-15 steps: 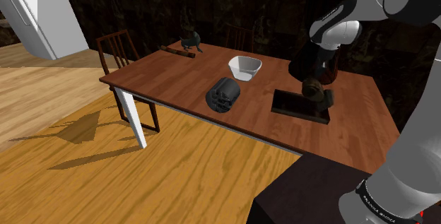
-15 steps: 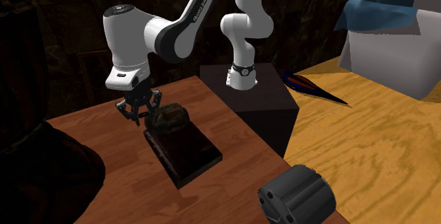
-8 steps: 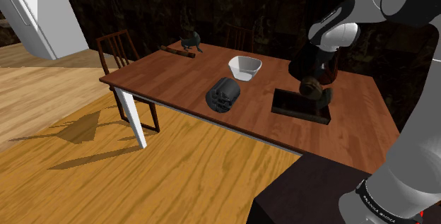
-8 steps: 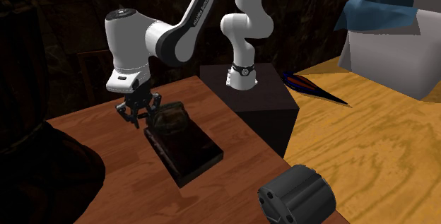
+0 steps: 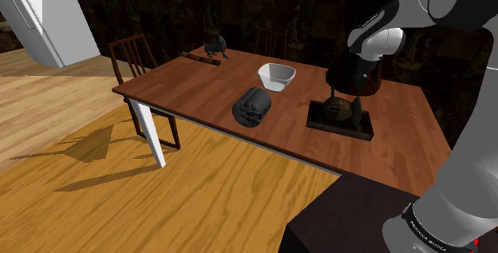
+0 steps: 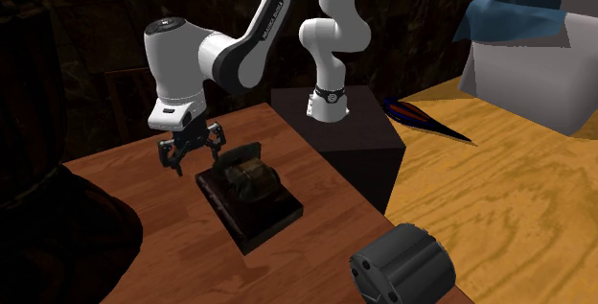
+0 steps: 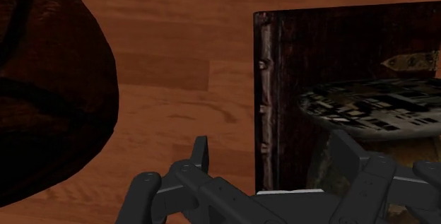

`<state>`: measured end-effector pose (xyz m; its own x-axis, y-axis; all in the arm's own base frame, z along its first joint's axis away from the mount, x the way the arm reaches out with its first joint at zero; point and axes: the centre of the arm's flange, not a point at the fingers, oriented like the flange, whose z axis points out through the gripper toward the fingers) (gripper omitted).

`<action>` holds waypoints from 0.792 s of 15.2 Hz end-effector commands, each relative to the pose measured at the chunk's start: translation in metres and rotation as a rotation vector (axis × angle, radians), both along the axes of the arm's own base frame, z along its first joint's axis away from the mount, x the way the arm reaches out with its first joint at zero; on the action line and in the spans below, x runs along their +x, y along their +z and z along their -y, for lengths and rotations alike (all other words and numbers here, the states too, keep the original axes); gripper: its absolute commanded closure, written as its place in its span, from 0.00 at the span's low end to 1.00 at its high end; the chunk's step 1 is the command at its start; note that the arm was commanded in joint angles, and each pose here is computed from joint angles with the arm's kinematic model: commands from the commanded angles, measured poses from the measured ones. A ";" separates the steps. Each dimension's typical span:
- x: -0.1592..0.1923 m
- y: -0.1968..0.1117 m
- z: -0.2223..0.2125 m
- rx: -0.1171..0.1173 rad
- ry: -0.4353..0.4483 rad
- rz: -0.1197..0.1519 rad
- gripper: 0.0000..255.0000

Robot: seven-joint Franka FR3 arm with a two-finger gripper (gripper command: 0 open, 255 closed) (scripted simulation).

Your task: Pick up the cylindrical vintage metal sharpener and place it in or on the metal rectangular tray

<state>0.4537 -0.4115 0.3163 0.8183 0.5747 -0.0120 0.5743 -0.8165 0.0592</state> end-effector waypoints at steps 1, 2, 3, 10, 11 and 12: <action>-0.001 0.014 0.000 0.001 0.000 0.000 0.00; -0.001 0.027 -0.001 0.001 0.000 0.000 0.00; -0.001 0.040 -0.002 0.001 0.000 0.000 0.00; -0.001 0.051 -0.002 0.001 0.000 0.000 0.00; -0.001 0.051 -0.002 0.001 0.000 0.000 0.00; -0.001 0.051 -0.002 0.001 0.000 0.000 0.00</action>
<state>0.4524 -0.4090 0.3671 0.8183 0.5746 -0.0120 0.5742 -0.8166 0.0586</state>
